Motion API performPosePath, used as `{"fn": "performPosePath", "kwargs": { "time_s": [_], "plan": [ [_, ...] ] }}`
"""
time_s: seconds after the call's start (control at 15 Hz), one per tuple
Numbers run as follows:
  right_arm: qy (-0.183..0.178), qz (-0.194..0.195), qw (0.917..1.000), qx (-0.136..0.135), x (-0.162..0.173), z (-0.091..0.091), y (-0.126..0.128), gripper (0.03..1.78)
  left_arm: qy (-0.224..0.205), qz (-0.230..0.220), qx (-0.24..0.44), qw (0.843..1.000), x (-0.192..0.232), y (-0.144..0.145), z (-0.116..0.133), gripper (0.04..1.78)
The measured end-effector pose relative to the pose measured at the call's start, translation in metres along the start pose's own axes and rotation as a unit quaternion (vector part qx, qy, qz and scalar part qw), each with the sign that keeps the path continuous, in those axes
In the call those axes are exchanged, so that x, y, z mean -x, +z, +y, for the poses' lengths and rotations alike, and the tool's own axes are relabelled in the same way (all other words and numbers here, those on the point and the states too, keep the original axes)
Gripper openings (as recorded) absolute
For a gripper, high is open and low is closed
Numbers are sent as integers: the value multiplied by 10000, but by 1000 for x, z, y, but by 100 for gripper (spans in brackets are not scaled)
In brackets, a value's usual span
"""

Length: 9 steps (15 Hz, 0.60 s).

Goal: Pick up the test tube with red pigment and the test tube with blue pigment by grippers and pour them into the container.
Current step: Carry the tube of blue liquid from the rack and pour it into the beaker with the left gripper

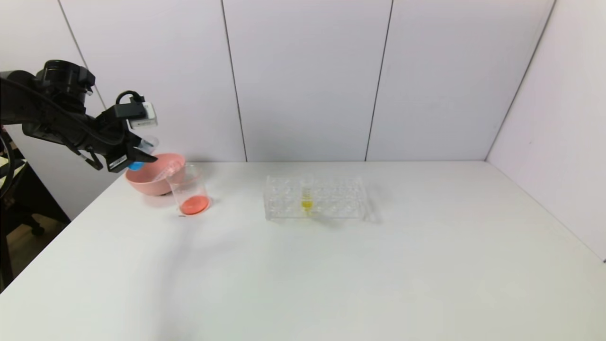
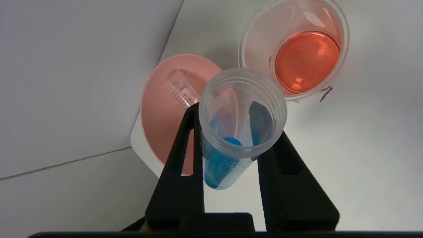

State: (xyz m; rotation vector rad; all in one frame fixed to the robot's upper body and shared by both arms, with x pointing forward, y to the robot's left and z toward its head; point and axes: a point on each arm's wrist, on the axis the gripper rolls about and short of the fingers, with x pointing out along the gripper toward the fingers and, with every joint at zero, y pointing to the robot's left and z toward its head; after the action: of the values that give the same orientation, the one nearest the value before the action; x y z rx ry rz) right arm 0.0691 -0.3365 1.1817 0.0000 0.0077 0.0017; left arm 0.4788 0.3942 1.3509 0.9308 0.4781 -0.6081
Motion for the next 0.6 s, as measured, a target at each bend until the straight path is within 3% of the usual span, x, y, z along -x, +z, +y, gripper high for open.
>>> {"fn": "performPosePath", "kwargs": {
  "time_s": [0.4,0.6],
  "plan": [
    [-4,0,10000,0,0,0,0,177,-443,174,-20,9989,7,6,-1,48],
    [-2,0,10000,0,0,0,0,177,-440,282,-16,9986,6,8,-1,48]
  ]
}}
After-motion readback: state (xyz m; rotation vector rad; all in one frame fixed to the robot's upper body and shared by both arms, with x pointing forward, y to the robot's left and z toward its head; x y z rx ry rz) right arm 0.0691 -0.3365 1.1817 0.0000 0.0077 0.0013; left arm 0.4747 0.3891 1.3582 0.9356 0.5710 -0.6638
